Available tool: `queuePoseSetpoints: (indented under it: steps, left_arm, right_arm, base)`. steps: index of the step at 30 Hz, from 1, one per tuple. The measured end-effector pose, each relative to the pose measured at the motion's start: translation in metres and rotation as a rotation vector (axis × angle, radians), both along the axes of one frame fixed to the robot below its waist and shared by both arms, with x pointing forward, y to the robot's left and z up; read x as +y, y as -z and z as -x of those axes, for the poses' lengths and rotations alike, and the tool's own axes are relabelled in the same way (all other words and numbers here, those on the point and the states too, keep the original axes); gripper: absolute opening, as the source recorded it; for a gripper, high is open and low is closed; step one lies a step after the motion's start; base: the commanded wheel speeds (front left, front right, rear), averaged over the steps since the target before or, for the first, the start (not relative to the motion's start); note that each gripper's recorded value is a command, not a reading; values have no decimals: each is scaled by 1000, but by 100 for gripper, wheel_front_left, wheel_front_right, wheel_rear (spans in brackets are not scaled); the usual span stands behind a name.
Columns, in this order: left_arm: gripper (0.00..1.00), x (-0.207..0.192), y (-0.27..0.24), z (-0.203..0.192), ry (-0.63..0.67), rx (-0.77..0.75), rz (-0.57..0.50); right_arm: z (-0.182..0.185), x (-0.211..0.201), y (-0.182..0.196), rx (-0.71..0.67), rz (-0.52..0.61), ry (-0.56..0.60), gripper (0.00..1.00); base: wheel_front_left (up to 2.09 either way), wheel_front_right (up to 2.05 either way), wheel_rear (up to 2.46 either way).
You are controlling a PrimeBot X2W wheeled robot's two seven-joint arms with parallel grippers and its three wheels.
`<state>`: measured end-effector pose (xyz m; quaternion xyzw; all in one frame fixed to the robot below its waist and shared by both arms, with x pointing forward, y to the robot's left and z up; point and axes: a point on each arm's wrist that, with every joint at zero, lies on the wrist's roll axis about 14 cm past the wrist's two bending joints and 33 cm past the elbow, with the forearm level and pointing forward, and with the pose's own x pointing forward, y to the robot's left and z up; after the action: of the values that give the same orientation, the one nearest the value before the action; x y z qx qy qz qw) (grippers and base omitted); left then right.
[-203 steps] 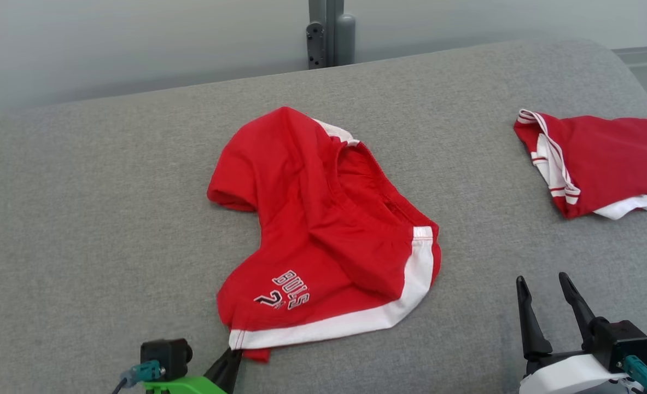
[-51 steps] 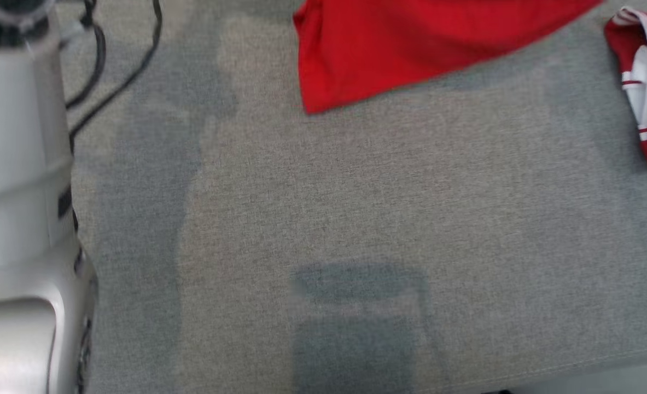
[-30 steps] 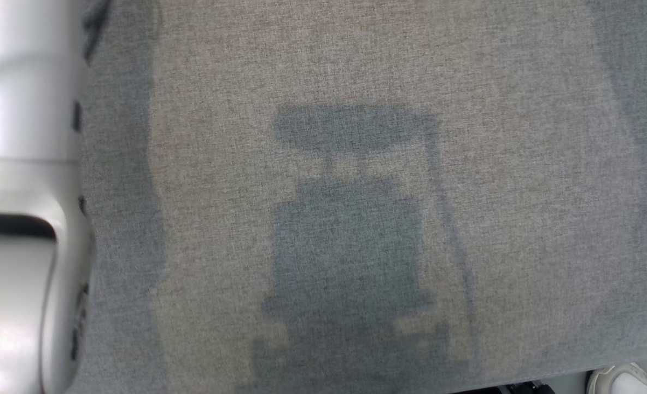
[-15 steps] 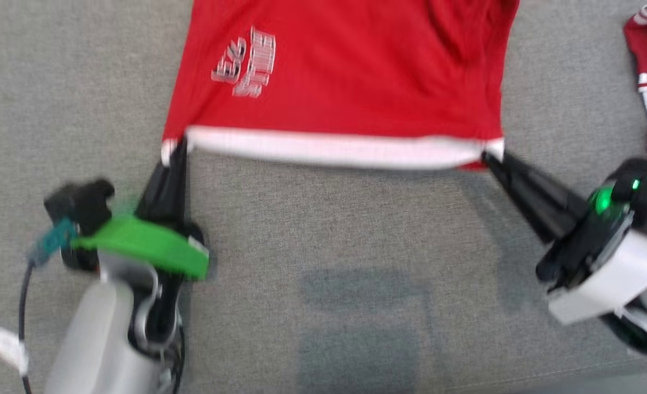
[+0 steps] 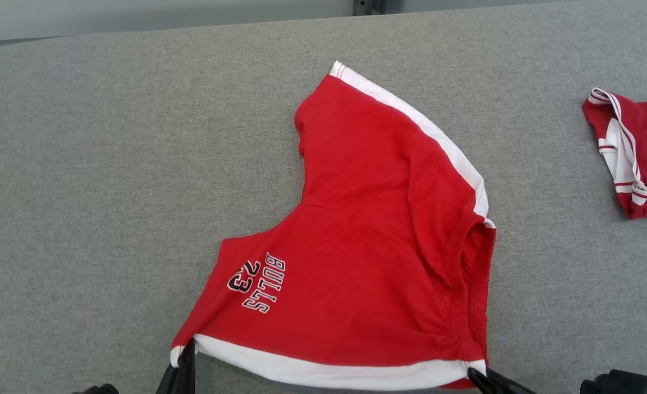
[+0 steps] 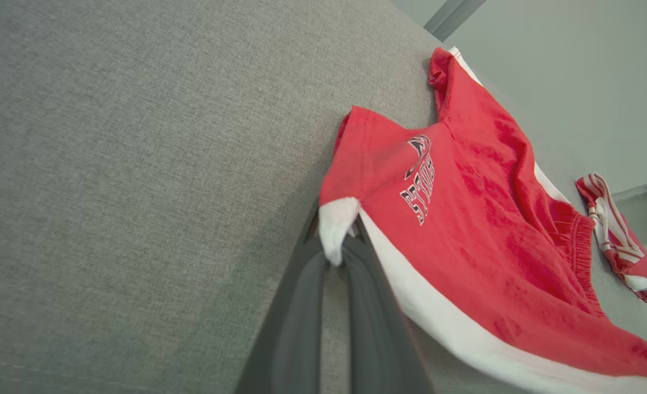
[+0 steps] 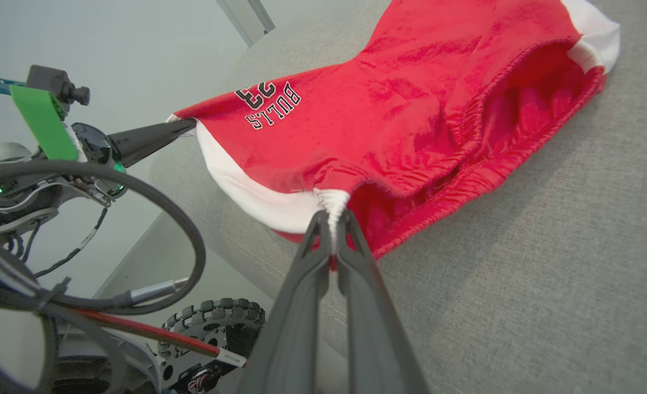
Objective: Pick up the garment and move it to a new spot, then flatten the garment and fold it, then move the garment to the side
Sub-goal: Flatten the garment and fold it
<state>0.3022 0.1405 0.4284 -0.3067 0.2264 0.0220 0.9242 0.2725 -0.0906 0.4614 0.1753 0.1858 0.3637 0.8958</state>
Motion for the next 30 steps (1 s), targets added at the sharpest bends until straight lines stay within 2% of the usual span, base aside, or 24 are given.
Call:
queuePoseSetpoints:
  steps: [4, 9, 16, 23, 30]
  left_arm:
    - [0, 0, -16, -11, 66, -31, -33]
    - [0, -7, -47, -59, 162, -141, -85]
    - [0, -37, -80, -128, 360, -241, -159]
    - [0, -82, -81, -190, 579, -221, -257]
    - [0, -146, -61, -230, 809, -113, -303]
  right_arm:
    - [-14, 8, -9, -46, -35, 10, 0]
    - [-48, 20, -30, -122, -126, 65, 0]
    - [-78, 14, -41, -115, -259, 241, 0]
    - [-102, -2, -38, -94, -333, 410, 0]
    - [-124, -32, -30, -74, -366, 576, 0]
  base:
    - [0, 0, 0]
    - [0, 0, 0]
    - [0, 0, 0]
    - [0, 0, 0]
    - [0, 0, 0]
